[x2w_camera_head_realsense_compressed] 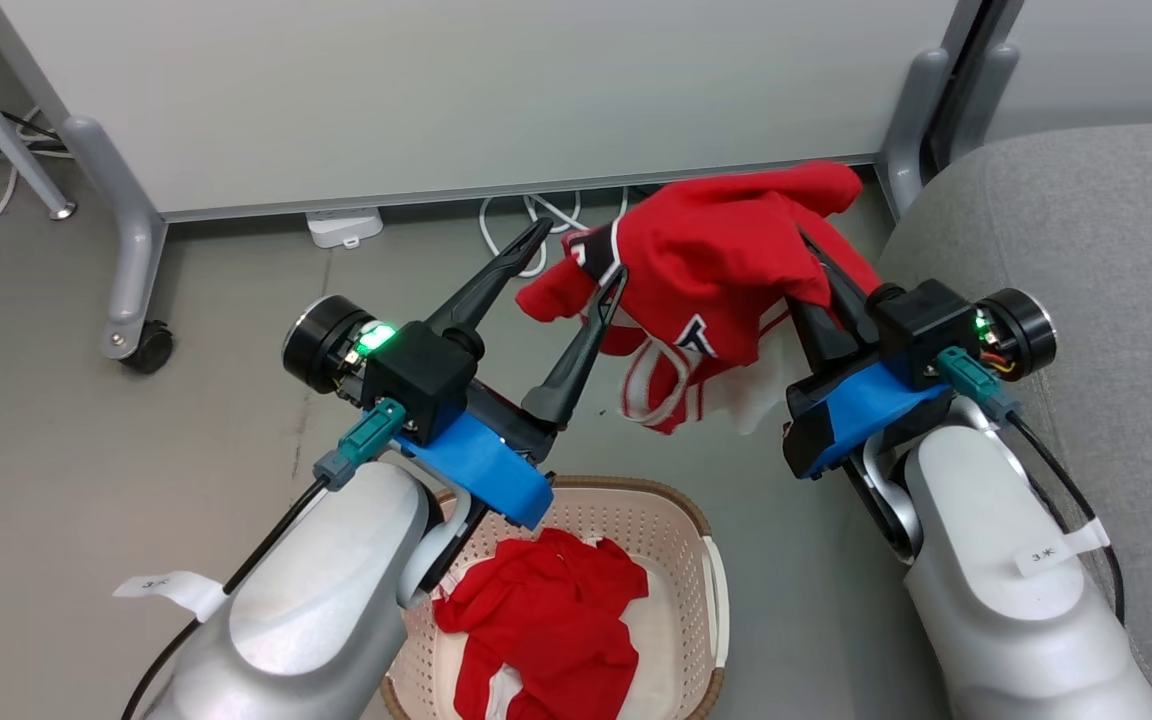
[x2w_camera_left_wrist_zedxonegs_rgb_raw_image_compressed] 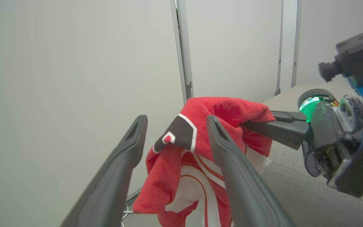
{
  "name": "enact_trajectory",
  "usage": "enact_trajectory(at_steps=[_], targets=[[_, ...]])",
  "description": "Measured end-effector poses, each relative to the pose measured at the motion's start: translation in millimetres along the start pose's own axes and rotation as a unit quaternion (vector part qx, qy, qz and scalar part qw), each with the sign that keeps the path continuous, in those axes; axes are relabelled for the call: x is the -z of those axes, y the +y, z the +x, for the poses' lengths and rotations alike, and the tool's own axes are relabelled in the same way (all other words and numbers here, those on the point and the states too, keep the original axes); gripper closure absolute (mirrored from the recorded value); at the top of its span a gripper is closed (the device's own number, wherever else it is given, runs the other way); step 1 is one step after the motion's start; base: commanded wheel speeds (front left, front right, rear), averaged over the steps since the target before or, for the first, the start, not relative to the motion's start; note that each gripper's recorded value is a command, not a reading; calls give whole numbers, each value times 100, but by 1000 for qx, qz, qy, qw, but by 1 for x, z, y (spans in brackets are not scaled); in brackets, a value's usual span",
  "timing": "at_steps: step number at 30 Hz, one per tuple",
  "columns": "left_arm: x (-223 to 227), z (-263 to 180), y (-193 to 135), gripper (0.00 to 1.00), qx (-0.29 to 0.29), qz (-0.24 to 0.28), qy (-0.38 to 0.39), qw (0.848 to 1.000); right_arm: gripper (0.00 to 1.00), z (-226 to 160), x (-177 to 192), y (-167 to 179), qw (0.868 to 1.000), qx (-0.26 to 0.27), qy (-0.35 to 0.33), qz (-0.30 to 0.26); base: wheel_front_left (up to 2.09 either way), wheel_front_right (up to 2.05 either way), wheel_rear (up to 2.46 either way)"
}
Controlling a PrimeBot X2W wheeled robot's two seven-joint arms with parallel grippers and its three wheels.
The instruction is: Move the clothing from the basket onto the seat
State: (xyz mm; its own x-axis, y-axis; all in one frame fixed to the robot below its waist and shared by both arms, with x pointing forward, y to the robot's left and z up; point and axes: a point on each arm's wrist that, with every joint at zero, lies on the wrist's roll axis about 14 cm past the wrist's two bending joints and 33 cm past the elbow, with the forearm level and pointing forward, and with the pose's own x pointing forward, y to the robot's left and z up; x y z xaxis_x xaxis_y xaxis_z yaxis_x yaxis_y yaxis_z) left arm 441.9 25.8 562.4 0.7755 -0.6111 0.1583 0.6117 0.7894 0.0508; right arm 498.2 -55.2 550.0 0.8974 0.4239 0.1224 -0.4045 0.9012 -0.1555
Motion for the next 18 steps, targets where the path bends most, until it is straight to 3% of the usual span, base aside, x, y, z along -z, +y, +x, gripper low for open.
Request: enact_trajectory(at_steps=[18], targets=[[18, 38, -54, 0, 88, -18, -4, 996, 100, -76, 11, -93, 988, 151, 13, -5, 0, 0, 0]])
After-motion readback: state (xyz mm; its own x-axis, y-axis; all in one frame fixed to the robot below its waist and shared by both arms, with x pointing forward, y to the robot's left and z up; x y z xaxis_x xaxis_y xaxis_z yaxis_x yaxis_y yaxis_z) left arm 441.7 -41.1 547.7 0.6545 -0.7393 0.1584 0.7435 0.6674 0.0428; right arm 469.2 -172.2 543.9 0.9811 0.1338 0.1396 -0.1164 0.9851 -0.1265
